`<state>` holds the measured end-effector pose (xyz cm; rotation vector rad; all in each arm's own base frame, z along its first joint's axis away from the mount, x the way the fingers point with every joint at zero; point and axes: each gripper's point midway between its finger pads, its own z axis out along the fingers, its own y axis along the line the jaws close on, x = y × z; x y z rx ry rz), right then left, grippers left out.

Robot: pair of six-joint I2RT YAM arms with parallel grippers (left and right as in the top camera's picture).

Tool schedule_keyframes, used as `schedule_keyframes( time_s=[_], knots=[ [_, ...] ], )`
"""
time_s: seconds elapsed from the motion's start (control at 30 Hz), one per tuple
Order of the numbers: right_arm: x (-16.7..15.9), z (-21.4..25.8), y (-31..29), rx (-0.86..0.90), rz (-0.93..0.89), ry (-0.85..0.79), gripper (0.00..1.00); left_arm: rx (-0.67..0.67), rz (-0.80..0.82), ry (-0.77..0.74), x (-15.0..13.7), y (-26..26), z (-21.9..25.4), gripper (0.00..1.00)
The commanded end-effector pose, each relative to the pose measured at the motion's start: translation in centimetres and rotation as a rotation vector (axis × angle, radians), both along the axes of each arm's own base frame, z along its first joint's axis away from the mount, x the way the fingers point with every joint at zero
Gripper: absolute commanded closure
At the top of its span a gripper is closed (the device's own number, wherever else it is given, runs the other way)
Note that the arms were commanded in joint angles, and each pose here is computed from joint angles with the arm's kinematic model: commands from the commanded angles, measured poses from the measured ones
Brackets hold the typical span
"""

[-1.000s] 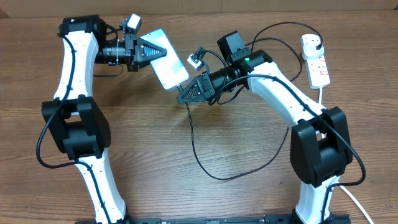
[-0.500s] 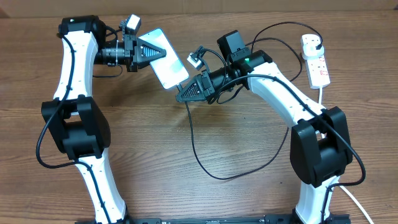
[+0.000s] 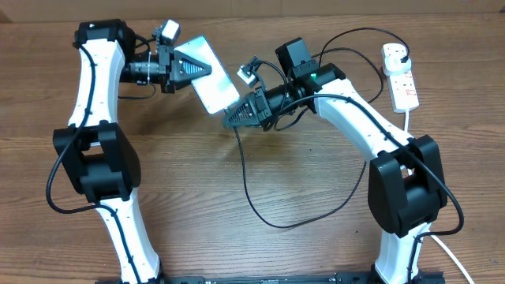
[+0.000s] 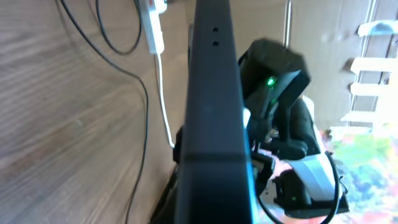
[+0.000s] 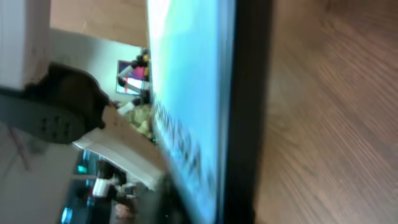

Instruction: Plug charger to phone and switch on socket

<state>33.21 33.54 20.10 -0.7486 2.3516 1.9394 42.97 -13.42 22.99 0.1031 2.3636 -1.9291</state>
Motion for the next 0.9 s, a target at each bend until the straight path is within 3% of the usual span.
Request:
schedule_keyframes(
  time_s=[0.0,0.17,0.3,0.67,0.87],
  knots=[
    [0.8,-0.4,-0.2,-0.018,-0.021,-0.01,0.54,-0.014,-0.035,-0.026,-0.5,-1.5,0.6,0.96],
    [0.8,-0.4,-0.2,-0.019,-0.021,-0.007,0.41,-0.011,-0.022,-0.026,-0.3,-1.0,0.6,0.96],
    [1.5,-0.4,-0.9,-0.019,-0.042,-0.006,0.4,0.034,-0.03,-0.024,-0.4,-0.6,-0.2,0.96],
    [6.6,-0.6,-7.9,-0.036,-0.226,0.012,0.34,0.357,-0.148,-0.071,-1.9,1.6,-5.4,0.96],
    [7.8,-3.1,-10.3,-0.182,-0.321,0.026,0.33,0.434,-0.175,-0.024,-1.9,2.5,-8.3,0.96]
  ],
)
